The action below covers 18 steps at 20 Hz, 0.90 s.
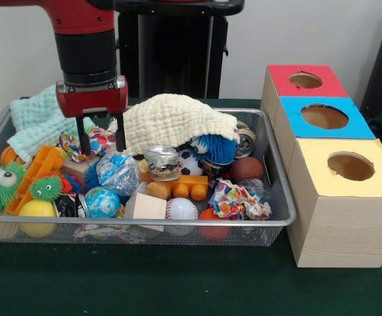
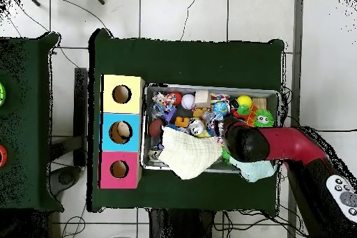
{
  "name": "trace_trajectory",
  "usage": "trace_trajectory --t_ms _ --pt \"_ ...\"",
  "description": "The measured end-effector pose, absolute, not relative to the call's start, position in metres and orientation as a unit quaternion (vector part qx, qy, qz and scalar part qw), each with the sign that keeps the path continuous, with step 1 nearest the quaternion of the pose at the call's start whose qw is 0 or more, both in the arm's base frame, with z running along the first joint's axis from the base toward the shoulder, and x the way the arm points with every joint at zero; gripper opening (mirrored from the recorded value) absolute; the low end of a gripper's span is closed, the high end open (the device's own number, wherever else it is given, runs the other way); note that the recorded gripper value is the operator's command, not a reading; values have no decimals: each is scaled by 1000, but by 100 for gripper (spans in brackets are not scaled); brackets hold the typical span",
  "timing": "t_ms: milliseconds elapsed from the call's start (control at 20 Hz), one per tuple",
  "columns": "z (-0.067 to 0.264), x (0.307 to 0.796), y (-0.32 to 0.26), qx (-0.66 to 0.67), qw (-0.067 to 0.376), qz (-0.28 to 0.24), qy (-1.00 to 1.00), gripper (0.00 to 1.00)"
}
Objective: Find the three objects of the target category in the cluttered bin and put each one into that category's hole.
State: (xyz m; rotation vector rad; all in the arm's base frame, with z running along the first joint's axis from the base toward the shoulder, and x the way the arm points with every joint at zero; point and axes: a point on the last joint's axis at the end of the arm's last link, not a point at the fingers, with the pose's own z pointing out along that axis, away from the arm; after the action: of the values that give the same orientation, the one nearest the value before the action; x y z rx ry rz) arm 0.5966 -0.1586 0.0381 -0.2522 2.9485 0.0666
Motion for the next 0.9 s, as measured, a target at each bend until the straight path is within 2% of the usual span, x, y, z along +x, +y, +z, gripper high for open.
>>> trace_trajectory --t_ms 450,900 --pt "22 605 -163 -76 90 23 993 100" --pt "24 618 -147 -94 92 10 991 100"
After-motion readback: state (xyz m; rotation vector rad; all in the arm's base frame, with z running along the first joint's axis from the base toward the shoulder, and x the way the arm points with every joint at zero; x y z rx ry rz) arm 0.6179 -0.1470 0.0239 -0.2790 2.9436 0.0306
